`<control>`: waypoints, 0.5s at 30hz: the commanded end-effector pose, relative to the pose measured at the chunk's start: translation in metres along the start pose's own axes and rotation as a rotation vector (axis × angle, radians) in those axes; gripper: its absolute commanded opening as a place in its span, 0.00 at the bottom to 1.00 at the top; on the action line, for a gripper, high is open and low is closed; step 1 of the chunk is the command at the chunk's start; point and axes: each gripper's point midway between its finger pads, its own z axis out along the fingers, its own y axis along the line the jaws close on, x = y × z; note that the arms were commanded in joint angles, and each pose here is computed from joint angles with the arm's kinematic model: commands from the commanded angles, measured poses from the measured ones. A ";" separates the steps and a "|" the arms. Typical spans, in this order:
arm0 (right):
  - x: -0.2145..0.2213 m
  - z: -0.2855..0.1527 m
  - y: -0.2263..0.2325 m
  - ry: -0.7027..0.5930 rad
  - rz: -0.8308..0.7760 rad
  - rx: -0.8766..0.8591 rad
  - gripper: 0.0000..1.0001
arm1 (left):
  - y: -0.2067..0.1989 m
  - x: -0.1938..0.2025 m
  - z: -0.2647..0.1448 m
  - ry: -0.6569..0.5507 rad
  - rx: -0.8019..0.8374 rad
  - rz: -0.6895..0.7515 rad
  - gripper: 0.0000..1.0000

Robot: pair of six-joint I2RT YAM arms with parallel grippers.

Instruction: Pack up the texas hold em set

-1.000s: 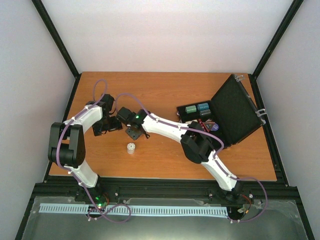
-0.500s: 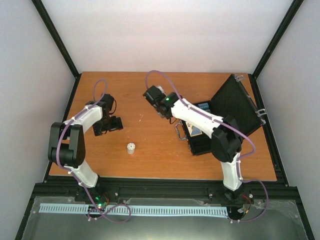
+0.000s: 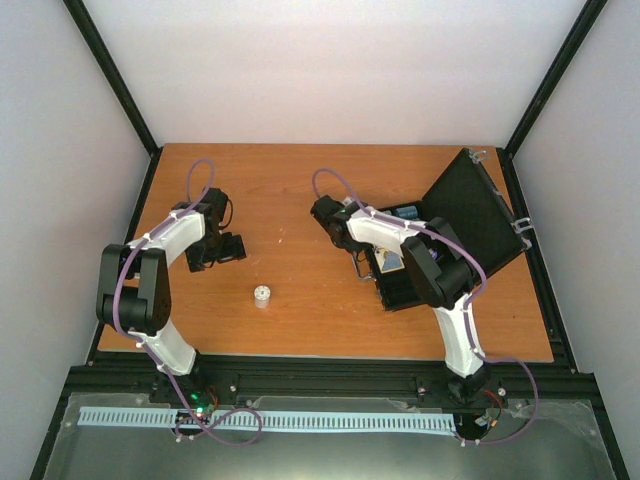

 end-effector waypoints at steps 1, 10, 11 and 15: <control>-0.002 0.014 -0.015 -0.006 0.040 0.038 0.15 | 0.000 -0.001 0.004 0.009 -0.008 0.001 1.00; 0.005 0.035 -0.012 0.033 0.032 0.005 0.27 | -0.002 -0.002 0.010 0.022 -0.010 -0.001 1.00; 0.006 0.036 -0.011 0.036 0.030 -0.002 0.33 | -0.003 -0.003 0.010 0.023 -0.009 -0.001 1.00; 0.006 0.036 -0.003 0.035 0.032 -0.047 0.55 | -0.004 -0.005 0.010 0.022 -0.009 -0.001 1.00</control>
